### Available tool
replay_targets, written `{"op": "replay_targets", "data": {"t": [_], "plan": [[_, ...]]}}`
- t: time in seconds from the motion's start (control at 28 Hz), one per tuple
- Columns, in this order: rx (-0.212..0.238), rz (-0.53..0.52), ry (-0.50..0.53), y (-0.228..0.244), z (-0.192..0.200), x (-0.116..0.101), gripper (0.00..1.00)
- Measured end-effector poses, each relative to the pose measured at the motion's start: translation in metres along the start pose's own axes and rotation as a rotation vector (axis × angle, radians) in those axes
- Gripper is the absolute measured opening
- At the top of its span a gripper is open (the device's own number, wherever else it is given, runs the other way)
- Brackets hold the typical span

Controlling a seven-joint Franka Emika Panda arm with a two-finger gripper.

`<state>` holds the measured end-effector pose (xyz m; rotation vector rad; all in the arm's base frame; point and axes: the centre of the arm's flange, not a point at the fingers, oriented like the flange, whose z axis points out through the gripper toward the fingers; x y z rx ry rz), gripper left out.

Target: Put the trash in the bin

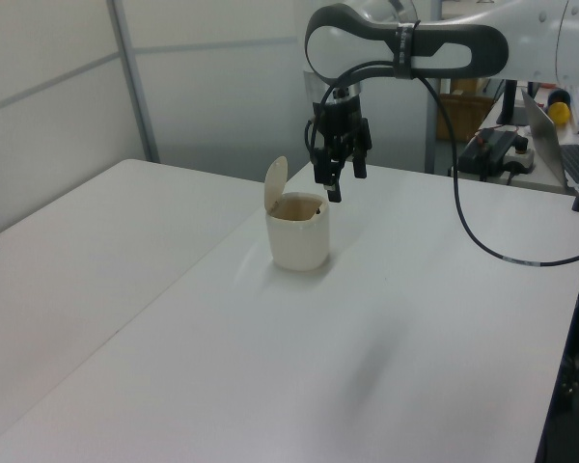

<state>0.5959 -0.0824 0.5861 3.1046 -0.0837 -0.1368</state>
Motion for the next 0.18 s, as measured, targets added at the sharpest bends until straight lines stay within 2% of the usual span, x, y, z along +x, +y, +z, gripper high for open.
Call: {"op": "replay_targets", "data": {"t": [0.18], "plan": [[0.000, 0.000, -0.001, 0.0000, 0.0003, 0.0001, 1.00]]}}
